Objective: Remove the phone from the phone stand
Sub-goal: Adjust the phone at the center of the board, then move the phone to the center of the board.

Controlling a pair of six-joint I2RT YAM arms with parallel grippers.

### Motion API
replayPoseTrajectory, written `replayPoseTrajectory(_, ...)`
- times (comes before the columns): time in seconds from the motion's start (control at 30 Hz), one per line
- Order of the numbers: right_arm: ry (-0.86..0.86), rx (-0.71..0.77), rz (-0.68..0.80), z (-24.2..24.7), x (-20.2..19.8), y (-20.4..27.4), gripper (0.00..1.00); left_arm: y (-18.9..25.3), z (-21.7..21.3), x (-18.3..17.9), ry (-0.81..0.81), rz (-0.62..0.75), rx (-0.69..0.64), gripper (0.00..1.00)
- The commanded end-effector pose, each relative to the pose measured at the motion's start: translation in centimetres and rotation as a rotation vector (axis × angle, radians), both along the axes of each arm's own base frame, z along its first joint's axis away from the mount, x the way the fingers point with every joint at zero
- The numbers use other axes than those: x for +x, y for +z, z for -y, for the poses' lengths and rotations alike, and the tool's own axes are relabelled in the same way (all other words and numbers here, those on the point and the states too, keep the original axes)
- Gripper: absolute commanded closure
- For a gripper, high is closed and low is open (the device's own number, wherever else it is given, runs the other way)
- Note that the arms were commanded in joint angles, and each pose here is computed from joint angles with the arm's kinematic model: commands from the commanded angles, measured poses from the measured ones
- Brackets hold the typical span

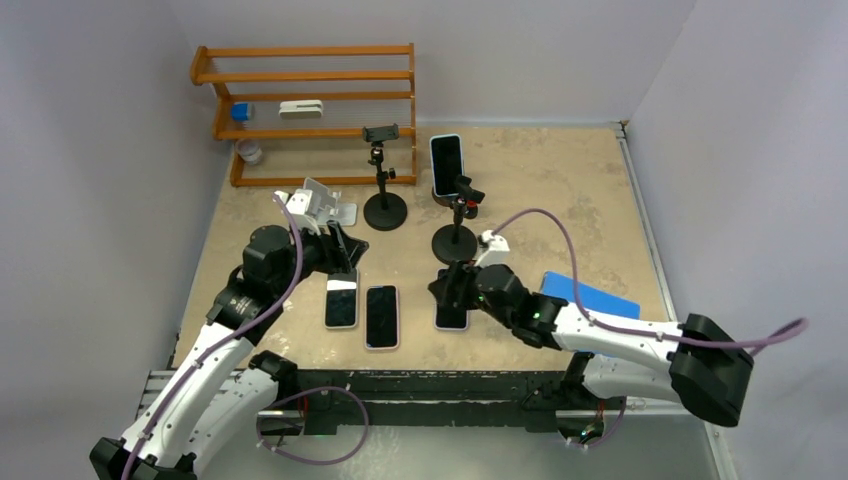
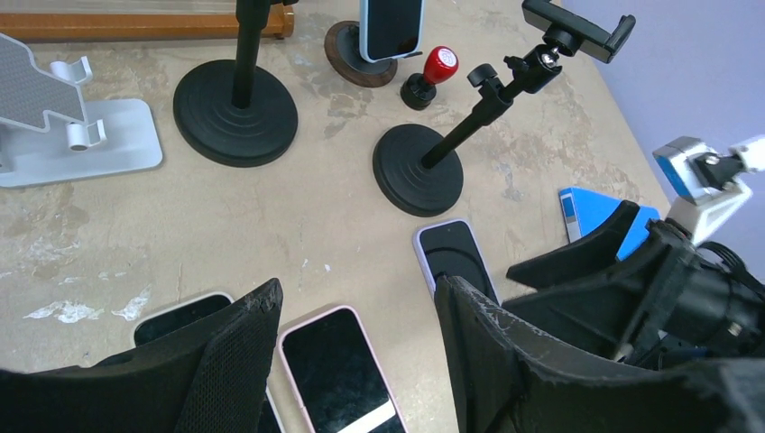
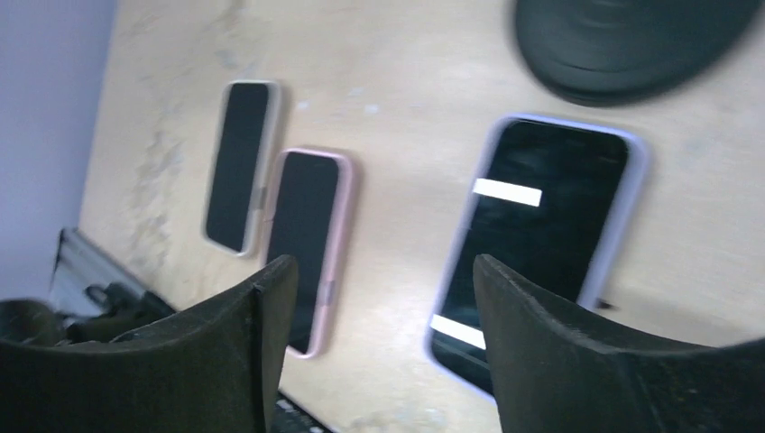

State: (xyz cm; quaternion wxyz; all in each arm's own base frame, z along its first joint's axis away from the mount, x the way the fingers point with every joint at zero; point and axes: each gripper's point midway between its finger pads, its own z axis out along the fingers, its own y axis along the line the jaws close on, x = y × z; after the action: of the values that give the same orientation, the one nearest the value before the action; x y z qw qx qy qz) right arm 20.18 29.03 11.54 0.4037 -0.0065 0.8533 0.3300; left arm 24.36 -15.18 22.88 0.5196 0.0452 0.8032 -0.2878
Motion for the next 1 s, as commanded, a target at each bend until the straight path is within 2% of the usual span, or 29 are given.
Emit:
replayPoseTrajectory(0.0,-0.137,0.013,-0.093,4.5,0.9,-3.4,0.24,1.5,0.2,0.4,-0.004,0.064,-0.009,0.38)
replayPoseTrajectory(0.2,-0.199,0.023,-0.115,5.2,2.4,-4.9,0.21,1.2,0.2,0.5,-0.001,0.053,-0.003,0.38)
replayPoseTrajectory(0.43,-0.188,-0.008,-0.152,4.4,3.6,-7.3,0.21,1.0,0.1,0.6,0.003,0.047,0.006,0.39)
replayPoseTrajectory(0.6,-0.148,-0.023,-0.136,3.8,3.8,-7.8,0.26,0.9,0.2,0.5,0.0,0.046,0.007,0.39)
replayPoseTrajectory(0.83,-0.084,0.021,-0.181,3.2,1.7,-8.2,0.28,1.0,0.4,0.4,-0.013,0.045,0.001,0.39)
replayPoseTrajectory(0.97,-0.024,0.041,-0.213,0.8,-0.3,-8.5,0.28,1.0,0.6,0.4,-0.022,0.043,-0.003,0.39)
